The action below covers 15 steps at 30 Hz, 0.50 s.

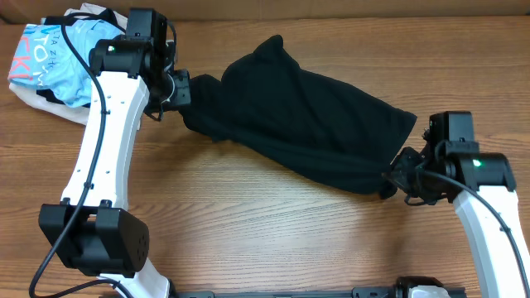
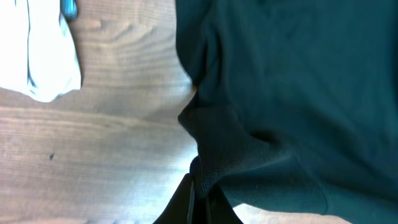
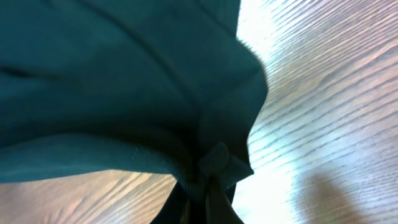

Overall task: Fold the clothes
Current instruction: 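Lower the held shirt onto the table center with both grippers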

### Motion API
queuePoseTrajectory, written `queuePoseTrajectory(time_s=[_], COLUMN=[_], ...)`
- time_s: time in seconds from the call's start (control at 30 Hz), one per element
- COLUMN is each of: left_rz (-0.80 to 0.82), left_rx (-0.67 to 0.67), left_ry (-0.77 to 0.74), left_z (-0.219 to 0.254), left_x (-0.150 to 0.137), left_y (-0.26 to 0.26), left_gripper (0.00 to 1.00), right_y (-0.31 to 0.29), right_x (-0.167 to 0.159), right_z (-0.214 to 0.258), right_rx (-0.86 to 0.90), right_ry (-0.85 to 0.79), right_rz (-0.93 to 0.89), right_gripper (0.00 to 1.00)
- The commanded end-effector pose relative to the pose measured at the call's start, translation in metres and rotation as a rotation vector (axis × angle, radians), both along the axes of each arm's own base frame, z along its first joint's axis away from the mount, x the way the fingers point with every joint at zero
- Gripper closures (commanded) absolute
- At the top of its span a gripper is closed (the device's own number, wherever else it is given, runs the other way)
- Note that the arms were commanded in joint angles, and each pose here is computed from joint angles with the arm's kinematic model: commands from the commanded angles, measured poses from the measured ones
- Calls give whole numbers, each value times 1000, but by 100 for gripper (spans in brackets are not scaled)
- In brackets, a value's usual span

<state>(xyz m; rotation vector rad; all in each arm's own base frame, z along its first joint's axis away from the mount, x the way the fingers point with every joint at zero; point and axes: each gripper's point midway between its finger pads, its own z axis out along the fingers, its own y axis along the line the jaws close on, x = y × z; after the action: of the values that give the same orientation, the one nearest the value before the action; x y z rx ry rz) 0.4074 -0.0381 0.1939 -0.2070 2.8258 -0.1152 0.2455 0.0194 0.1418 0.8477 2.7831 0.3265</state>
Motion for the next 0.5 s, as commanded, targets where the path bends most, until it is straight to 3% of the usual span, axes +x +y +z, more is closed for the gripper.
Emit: queuePoseTrajectory(time_s=[0.0, 0.27, 0.47], left_rz=[6, -39, -45], left_rx=[4, 13, 15], left_ry=[-32, 8, 2], left_z=[3, -38, -83], left_x=[5, 27, 60], left_y=[-8, -25, -29], left_gripper=[96, 96, 96], right_y=[-12, -20, -25], right_x=[9, 39, 61], right_z=[-13, -48, -79], right_rx=[-62, -101, -124], right_ry=[34, 69, 90], right_rz=[-37, -44, -44], right_gripper=[96, 96, 96])
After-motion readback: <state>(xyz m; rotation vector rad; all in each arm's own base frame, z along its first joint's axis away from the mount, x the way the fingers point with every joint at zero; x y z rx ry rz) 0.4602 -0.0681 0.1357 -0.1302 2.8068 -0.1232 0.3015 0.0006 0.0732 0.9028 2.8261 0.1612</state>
